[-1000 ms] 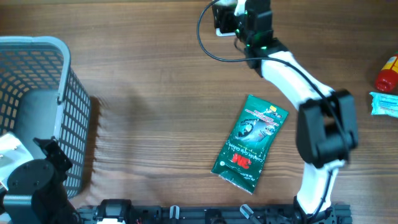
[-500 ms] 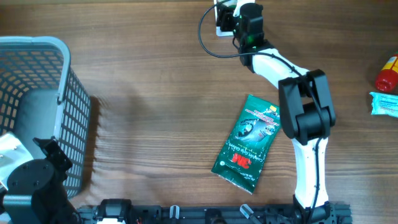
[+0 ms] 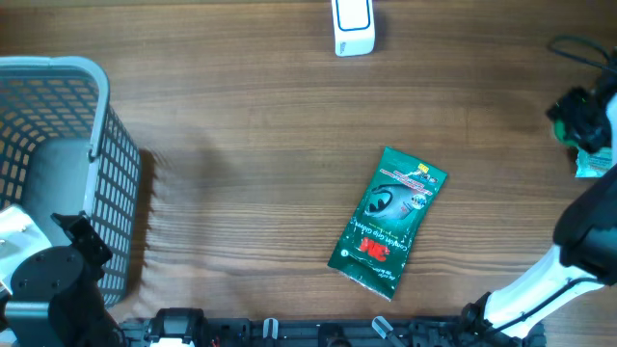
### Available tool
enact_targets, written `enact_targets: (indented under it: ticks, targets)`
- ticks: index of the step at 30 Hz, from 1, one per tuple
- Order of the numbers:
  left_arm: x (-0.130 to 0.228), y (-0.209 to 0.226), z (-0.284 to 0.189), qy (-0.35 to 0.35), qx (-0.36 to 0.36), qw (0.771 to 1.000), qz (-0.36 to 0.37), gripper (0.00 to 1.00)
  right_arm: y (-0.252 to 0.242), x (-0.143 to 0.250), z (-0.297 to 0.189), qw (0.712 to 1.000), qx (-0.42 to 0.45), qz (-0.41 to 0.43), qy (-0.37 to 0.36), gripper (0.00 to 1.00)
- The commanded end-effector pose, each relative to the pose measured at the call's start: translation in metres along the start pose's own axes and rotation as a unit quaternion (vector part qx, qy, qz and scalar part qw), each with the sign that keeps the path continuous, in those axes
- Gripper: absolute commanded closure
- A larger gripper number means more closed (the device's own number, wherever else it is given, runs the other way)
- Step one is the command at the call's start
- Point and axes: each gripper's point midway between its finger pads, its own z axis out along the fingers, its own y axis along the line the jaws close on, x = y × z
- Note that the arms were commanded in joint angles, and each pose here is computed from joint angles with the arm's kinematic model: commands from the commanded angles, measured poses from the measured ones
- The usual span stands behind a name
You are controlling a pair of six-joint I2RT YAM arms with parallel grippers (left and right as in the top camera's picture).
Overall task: Scan the item barcode
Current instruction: 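Carry the jar to the right edge and release it, then grasp the right end of the green 3M gloves packet with the right gripper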
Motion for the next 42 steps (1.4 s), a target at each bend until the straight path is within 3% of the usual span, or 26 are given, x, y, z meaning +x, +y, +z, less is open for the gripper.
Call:
enact_targets:
  ticks: [1, 3, 5, 6, 10, 15, 19, 20, 24, 26, 27, 30, 38, 42]
  targets:
    - [-0.002, 0.004, -0.001, -0.003, -0.009, 1.0, -0.001, 0.0, -0.037, 0.011, 0.048, 0.998, 0.024, 0.017, 0.056, 0.36]
    - [-0.002, 0.004, -0.001, -0.003, -0.009, 1.0, -0.001, 0.0, -0.053, 0.011, 0.068, 0.997, 0.03, 0.029, 0.068, 0.35]
    - [-0.002, 0.004, -0.001, -0.003, -0.009, 1.0, -0.001, 0.0, -0.071, -0.003, 0.071, 0.997, 0.03, 0.052, 0.051, 0.22]
    - [-0.002, 0.004, -0.001, -0.003, -0.009, 1.0, -0.001, 0.0, -0.078, -0.011, 0.068, 0.997, 0.03, 0.061, 0.041, 0.01]
    - [-0.002, 0.004, -0.001, -0.003, -0.009, 1.0, -0.001, 0.0, -0.089, -0.06, 0.011, 0.997, 0.016, 0.08, -0.016, 0.0]
    - [-0.002, 0.004, -0.001, -0.003, -0.009, 1.0, -0.001, 0.0, -0.034, -0.094, -0.124, 0.986, -0.088, 0.063, -0.127, 0.0]
    - [-0.002, 0.004, -0.001, -0.003, -0.009, 1.0, -0.001, 0.0, 0.012, -0.039, -0.256, 0.967, -0.144, 0.024, -0.208, 0.0]
    - [-0.002, 0.004, -0.001, -0.003, -0.009, 1.0, -0.001, 0.0, 0.022, -0.01, -0.288, 0.962, -0.167, 0.021, -0.216, 0.0]
    - [-0.002, 0.004, -0.001, -0.003, -0.009, 1.0, -0.001, 0.0, 0.043, 0.095, -0.345, 0.957, -0.242, -0.005, -0.162, 0.0]
    - [-0.002, 0.004, -0.001, -0.003, -0.009, 1.0, -0.001, 0.0, 0.04, 0.144, -0.342, 0.966, -0.238, -0.033, -0.096, 0.0]
    - [-0.002, 0.004, -0.001, -0.003, -0.009, 1.0, -0.001, 0.0, 0.046, 0.166, -0.346, 0.962, -0.247, -0.08, -0.088, 0.0]
    - [-0.002, 0.004, -0.001, -0.003, -0.009, 1.0, -0.001, 0.0, 0.036, 0.204, -0.338, 0.965, -0.224, -0.094, -0.097, 0.0]
    - [-0.002, 0.004, -0.001, -0.003, -0.009, 1.0, -0.001, 0.0, 0.019, 0.286, -0.245, 0.969, -0.219, -0.108, -0.025, 0.0]
    - [-0.002, 0.004, -0.001, -0.003, -0.009, 1.0, -0.001, 0.0, 0.017, 0.308, -0.207, 0.973, -0.196, -0.119, 0.027, 0.0]
